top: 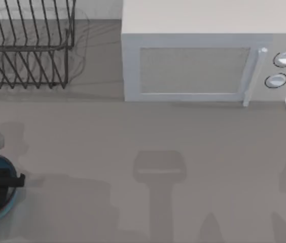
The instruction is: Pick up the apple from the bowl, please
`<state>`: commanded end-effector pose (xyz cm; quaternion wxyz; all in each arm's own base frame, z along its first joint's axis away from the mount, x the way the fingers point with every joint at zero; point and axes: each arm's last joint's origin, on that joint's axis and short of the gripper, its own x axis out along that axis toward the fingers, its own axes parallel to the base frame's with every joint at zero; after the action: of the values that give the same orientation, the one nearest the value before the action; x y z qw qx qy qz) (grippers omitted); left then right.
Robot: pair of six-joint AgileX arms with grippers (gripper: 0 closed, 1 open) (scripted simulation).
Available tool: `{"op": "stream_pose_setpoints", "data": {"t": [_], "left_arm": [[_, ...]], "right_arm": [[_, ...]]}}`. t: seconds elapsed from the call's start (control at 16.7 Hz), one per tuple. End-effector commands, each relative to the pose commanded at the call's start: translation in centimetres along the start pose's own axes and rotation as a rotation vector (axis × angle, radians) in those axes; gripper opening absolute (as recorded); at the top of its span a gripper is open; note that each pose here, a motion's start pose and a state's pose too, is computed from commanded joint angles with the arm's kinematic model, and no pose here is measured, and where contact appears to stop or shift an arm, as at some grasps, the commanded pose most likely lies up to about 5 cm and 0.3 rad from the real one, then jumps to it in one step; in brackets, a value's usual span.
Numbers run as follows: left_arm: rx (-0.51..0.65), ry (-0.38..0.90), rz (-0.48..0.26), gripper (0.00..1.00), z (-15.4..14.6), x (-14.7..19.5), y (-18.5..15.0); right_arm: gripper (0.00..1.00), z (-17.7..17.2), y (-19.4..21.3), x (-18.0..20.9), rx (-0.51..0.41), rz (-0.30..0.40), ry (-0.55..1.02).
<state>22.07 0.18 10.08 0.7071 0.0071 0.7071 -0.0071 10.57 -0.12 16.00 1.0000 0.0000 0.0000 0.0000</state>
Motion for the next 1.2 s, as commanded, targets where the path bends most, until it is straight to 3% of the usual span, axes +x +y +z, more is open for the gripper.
{"op": "stream_pose_setpoints", "data": {"t": [0.12, 0.9, 1.2], "left_arm": [[0.0, 0.0, 0.0, 1.0, 0.0, 0.0, 0.0], [0.0, 0.0, 0.0, 0.02, 0.0, 0.0, 0.0], [0.0, 0.0, 0.0, 0.0, 0.0, 0.0, 0.0]], "right_arm": [[1.0, 0.0, 0.0, 0.0, 0.0, 0.0, 0.0], [1.0, 0.0, 0.0, 0.0, 0.0, 0.0, 0.0], [1.0, 0.0, 0.0, 0.0, 0.0, 0.0, 0.0]]}}
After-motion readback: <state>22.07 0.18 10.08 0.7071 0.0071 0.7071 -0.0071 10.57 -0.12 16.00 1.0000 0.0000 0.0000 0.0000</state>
